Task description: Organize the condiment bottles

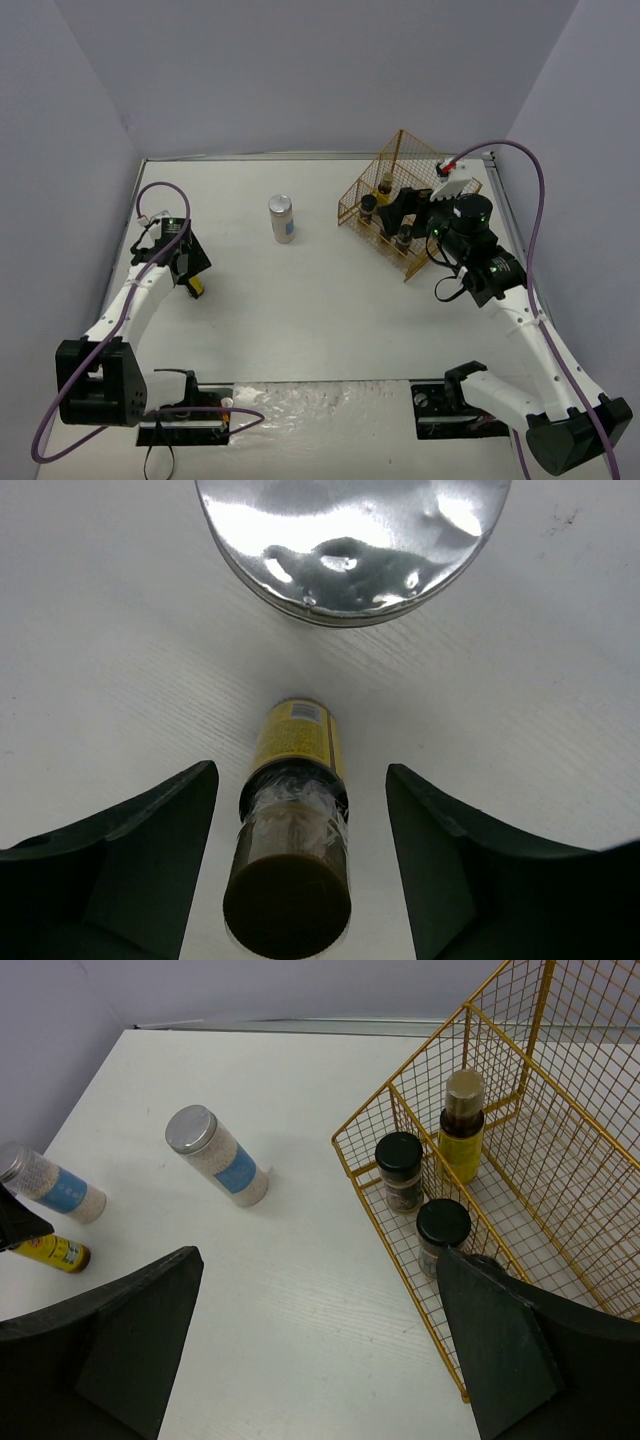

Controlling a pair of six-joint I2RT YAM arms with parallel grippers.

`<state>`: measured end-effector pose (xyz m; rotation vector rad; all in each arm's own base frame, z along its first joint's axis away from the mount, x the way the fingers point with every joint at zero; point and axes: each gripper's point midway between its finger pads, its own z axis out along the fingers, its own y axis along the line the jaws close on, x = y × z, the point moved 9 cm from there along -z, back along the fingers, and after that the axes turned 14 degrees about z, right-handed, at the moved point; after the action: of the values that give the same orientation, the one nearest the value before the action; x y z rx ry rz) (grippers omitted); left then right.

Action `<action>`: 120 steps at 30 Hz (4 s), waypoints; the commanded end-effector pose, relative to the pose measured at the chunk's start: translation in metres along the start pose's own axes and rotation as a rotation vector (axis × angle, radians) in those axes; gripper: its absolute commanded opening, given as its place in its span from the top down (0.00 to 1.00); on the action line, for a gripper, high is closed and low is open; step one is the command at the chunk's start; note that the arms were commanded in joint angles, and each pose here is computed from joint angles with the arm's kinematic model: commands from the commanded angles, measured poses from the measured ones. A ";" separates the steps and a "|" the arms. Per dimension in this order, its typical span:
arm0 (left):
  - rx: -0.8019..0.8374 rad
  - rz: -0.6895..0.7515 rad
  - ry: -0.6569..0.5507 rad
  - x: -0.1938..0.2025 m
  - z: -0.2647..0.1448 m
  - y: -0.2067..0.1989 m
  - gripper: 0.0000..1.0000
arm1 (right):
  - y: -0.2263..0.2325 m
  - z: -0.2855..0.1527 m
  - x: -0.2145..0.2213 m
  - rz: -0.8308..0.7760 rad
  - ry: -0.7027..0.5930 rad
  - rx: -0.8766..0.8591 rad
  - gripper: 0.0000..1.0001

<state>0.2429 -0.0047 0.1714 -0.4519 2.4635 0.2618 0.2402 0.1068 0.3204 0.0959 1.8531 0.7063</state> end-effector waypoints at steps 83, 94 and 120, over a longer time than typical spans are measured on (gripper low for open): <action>0.398 0.461 -0.679 -0.016 -0.195 -0.030 0.03 | 0.047 0.036 0.019 -0.279 0.127 -0.164 0.00; 0.383 0.333 -0.661 0.046 -0.172 0.032 0.03 | 0.059 0.116 0.105 -0.354 0.347 -0.141 0.00; 0.381 0.307 -0.594 0.025 -0.151 0.020 0.03 | 0.047 0.142 0.168 -0.434 0.417 -0.079 0.42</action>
<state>0.1278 -0.0341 0.2614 0.1630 1.9944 0.0634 0.2799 0.2688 0.1445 -0.5679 2.2592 0.4829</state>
